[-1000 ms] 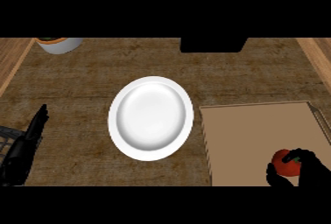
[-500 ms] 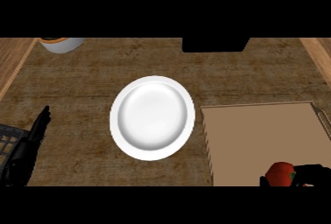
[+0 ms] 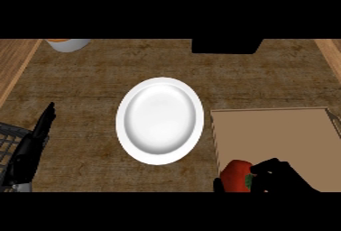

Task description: Pick the bell pepper from the tray and place it in the plate

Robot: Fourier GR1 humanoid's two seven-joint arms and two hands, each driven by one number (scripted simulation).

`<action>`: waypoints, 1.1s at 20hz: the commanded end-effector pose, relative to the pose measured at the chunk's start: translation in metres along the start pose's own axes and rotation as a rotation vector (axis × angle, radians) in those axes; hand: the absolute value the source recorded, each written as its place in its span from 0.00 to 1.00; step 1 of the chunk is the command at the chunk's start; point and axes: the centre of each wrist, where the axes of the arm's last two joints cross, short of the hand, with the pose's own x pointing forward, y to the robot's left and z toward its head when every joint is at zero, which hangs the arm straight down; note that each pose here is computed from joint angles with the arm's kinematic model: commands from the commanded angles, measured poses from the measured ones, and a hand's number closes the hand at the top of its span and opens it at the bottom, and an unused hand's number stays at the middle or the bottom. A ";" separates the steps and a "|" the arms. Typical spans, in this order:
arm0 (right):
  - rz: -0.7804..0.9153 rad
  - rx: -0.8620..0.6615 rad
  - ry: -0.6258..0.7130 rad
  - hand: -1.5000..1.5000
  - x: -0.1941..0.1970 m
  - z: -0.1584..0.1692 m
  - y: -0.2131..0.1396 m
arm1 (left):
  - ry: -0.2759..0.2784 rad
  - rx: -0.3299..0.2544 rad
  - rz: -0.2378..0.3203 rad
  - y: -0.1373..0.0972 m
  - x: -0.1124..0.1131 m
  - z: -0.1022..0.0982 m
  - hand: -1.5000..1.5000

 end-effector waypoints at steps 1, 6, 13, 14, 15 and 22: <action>-0.029 0.026 -0.040 1.00 0.043 -0.002 0.011 | -0.007 -0.019 -0.003 -0.002 -0.015 0.011 0.50; -0.056 0.051 0.006 1.00 0.076 -0.027 0.052 | -0.020 -0.016 0.010 0.002 -0.002 -0.004 0.50; -0.083 0.177 0.078 1.00 0.098 -0.086 0.084 | -0.027 -0.037 0.007 -0.002 -0.003 -0.002 0.50; -0.071 0.217 0.089 1.00 0.090 -0.080 0.100 | -0.028 -0.021 -0.008 0.007 0.011 -0.013 0.50; -0.071 0.245 0.087 1.00 0.104 -0.095 0.087 | -0.018 -0.030 -0.010 -0.003 0.006 -0.007 0.50; -0.080 0.289 0.130 1.00 0.106 -0.119 0.150 | -0.032 -0.049 -0.007 -0.006 0.004 -0.003 0.50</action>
